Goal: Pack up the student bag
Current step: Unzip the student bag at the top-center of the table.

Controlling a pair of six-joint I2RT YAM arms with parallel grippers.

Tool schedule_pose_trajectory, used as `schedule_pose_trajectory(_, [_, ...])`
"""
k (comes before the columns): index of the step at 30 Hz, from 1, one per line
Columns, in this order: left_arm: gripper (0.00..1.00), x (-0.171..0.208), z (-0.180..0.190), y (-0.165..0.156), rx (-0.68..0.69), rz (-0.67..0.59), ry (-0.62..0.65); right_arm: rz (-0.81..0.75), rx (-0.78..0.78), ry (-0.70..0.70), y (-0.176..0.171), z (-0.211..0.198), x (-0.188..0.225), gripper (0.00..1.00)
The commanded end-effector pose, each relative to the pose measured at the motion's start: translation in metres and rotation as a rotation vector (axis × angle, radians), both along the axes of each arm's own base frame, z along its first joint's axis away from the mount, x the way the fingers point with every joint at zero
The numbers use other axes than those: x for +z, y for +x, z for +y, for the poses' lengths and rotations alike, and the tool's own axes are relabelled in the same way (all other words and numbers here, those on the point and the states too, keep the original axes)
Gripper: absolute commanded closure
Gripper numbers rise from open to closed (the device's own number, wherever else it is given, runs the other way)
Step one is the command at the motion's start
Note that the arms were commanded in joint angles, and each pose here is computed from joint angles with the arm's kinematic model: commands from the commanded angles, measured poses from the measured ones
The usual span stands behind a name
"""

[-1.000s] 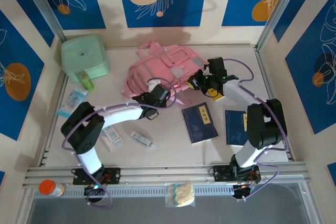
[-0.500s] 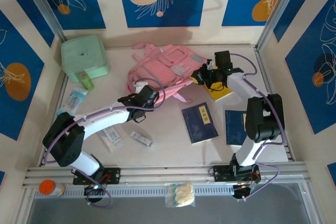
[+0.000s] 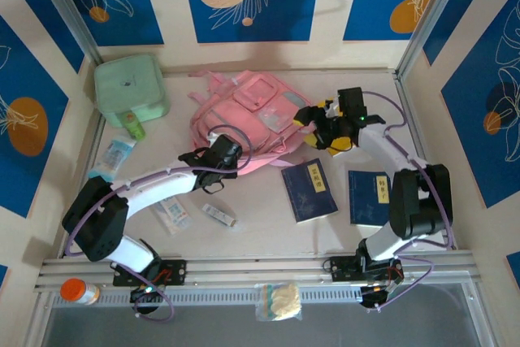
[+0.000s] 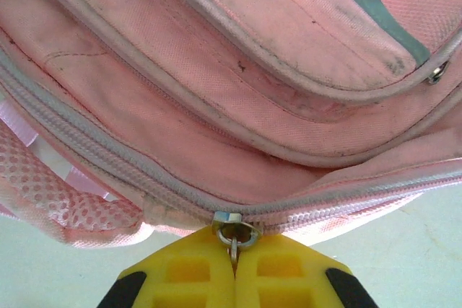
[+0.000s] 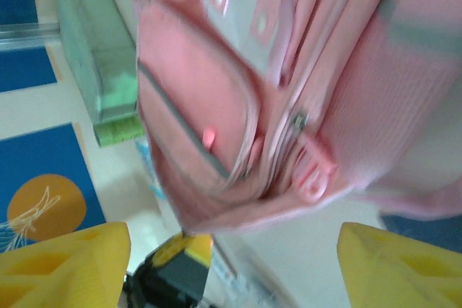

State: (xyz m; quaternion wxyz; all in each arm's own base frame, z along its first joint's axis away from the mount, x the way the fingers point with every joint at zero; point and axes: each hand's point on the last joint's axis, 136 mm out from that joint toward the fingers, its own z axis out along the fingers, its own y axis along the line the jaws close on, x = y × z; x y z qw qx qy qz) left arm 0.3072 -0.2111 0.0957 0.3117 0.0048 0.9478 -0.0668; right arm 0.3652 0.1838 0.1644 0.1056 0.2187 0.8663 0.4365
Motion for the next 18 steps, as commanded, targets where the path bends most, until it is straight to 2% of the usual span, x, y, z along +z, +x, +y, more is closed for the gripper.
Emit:
schedule_pose_trajectory(1, [1.00, 0.012, -0.012, 0.006, -0.017, -0.025, -0.033, 0.102, 0.044, 0.031, -0.031, 0.044, -0.018, 0.20])
schedule_pose_trajectory(6, [1.00, 0.008, -0.011, 0.000, -0.022, -0.013, -0.024, 0.190, 0.022, 0.063, -0.043, 0.091, -0.043, 0.19])
schedule_pose_trajectory(11, [1.00, 0.008, -0.011, -0.003, -0.025, -0.014, -0.041, 0.248, -0.012, 0.028, -0.044, 0.119, -0.066, 0.18])
schedule_pose_trajectory(14, [1.00, 0.008, -0.013, -0.004, -0.029, -0.011, -0.047, 0.267, -0.058, 0.005, -0.034, 0.121, -0.083, 0.24])
schedule_pose_trajectory(18, [1.00, 0.005, -0.013, -0.006, -0.032, -0.001, -0.049, 0.197, -0.055, -0.039, -0.015, 0.122, -0.086, 0.40])
